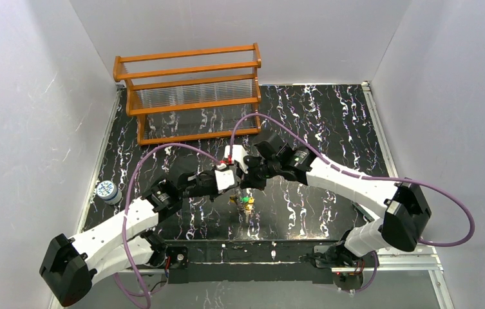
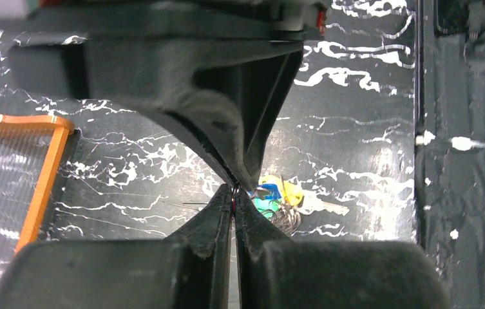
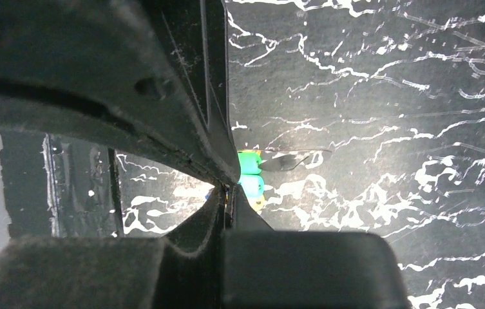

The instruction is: Put the keys on the keyring

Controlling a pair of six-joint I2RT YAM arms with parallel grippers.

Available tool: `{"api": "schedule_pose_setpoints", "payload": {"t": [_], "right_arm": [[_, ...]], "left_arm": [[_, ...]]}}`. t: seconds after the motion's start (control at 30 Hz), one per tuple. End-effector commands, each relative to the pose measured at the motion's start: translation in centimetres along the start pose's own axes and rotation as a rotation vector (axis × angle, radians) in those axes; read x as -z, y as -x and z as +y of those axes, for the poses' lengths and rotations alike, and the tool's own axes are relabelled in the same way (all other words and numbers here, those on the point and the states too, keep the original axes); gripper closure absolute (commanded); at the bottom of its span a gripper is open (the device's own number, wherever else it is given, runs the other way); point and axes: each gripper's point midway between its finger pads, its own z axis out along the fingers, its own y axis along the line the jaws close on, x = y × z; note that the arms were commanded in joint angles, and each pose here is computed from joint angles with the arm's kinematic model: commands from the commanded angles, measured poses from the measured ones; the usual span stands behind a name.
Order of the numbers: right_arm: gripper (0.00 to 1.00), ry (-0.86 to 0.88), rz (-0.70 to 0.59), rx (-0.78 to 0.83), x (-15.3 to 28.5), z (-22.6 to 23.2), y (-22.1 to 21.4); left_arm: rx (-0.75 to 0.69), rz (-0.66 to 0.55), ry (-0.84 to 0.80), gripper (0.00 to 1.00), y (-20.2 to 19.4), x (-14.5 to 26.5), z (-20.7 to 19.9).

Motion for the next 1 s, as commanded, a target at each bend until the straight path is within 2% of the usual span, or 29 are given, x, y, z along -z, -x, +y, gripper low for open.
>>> {"api": "schedule_pose_setpoints", "payload": {"t": [0.0,0.1,0.17,0.23,0.4,0.73,0.97], "right_arm": [[0.91,-0.026,-0.067,0.050,0.1,0.0,0.7],[0.69,-0.045,-0.092,0.039,0.4,-0.3,0.7],[0.61,-0.056,-0.117,0.034,0.8,-0.5,0.8],[0.58,-0.064,-0.154,0.034,1.3,-0.7,1.1],[0.56,-0.065,-0.262,0.034,3.1,-0.8,2.1],[0.52,0.044,-0.610,0.113,7.7,0.6,6.5],[0.56,0.179,-0.666,0.148,7.7,2.4,7.6]], "left_arm": [[0.038,-0.201,0.109,1.00,4.1,0.8,1.3],[0.078,-0.276,0.158,1.00,4.8,1.3,1.6],[0.092,-0.291,0.176,1.00,4.7,1.5,1.7],[0.101,-0.305,0.191,1.00,4.8,1.7,1.8],[0.096,-0.376,0.235,1.00,5.6,2.6,2.0],[0.067,-0.586,0.210,1.00,8.2,4.1,0.6],[0.043,-0.646,0.198,1.00,9.2,4.8,0.2]]}}
